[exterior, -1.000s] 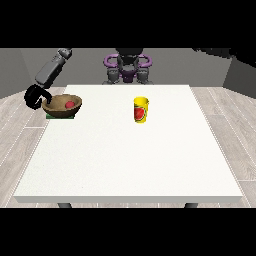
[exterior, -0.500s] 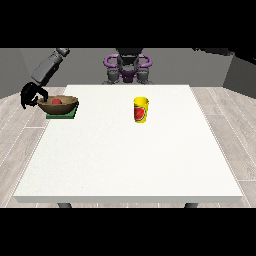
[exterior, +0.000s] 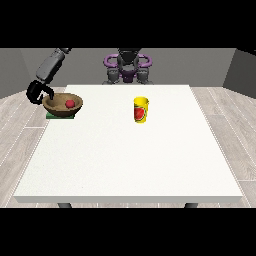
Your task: Pick the cup and pour the ball into the bowl, then pick the bowl and place it on the pad
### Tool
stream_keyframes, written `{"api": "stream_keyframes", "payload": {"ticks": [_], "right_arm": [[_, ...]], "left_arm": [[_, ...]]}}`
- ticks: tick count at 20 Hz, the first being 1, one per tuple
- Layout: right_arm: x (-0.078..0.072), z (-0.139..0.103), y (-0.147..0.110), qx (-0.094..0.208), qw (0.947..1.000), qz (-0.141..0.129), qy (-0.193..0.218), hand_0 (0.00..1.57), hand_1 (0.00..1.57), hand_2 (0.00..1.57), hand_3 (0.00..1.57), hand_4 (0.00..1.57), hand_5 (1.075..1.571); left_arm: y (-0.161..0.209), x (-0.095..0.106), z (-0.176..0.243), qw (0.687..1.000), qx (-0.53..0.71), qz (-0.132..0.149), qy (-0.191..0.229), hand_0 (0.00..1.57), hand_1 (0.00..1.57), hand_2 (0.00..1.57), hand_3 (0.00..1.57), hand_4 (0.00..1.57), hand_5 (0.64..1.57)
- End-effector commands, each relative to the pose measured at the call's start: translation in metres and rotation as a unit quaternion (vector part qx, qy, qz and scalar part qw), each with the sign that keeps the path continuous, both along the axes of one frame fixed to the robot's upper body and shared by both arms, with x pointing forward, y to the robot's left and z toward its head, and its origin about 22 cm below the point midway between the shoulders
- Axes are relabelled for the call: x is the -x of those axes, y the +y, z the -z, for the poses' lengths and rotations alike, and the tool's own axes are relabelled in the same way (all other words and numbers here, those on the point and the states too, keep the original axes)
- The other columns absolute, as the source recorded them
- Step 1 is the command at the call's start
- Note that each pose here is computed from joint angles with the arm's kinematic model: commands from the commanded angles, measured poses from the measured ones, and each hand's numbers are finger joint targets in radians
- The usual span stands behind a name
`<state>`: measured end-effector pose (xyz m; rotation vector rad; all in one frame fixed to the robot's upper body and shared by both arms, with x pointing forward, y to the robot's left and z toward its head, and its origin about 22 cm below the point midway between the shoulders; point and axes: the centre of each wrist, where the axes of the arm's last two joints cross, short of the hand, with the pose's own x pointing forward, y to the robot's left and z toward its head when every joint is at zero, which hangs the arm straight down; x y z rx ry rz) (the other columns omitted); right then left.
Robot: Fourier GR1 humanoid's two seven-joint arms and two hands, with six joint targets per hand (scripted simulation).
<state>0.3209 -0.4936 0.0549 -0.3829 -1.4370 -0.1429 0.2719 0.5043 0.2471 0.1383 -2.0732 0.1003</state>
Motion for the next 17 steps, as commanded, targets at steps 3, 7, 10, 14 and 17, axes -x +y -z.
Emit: {"api": "stream_keyframes", "payload": {"ticks": [3,7,10,14,17], "right_arm": [[0.015,-0.011,-0.025,-0.07,0.995,0.07,0.016,1.57,1.57,1.57,1.37,0.62,1.562],[0.01,-0.024,-0.027,-0.033,0.9975,0.06,0.02,0.0,0.0,0.0,0.0,0.0,1.514],[0.003,-0.033,-0.025,-0.039,0.9953,0.073,0.051,0.0,0.0,0.0,0.0,0.0,1.485],[0.011,-0.055,-0.042,-0.027,0.9957,0.055,0.07,0.0,0.0,0.0,0.0,0.0,1.416],[-0.03,-0.073,-0.002,-0.027,0.9989,-0.024,0.031,0.0,0.0,0.0,0.0,0.7,1.219]], "left_arm": [[0.017,0.009,0.017,1.0,-0.001,-0.016,0.026,0.0,0.0,0.0,0.0,0.66,1.541],[0.02,0.01,-0.008,1.0,-0.001,-0.008,0.004,0.0,0.0,0.0,0.0,0.64,1.542],[-0.002,-0.001,-0.015,1.0,0.008,0.016,0.011,0.0,0.0,0.0,0.0,0.76,1.544],[-0.045,-0.021,0.024,0.993,0.04,0.069,0.082,0.0,0.0,0.0,0.0,0.98,1.57],[-0.033,-0.025,0.044,0.986,0.047,0.037,0.154,0.0,0.0,0.0,0.0,0.98,1.57]]}}
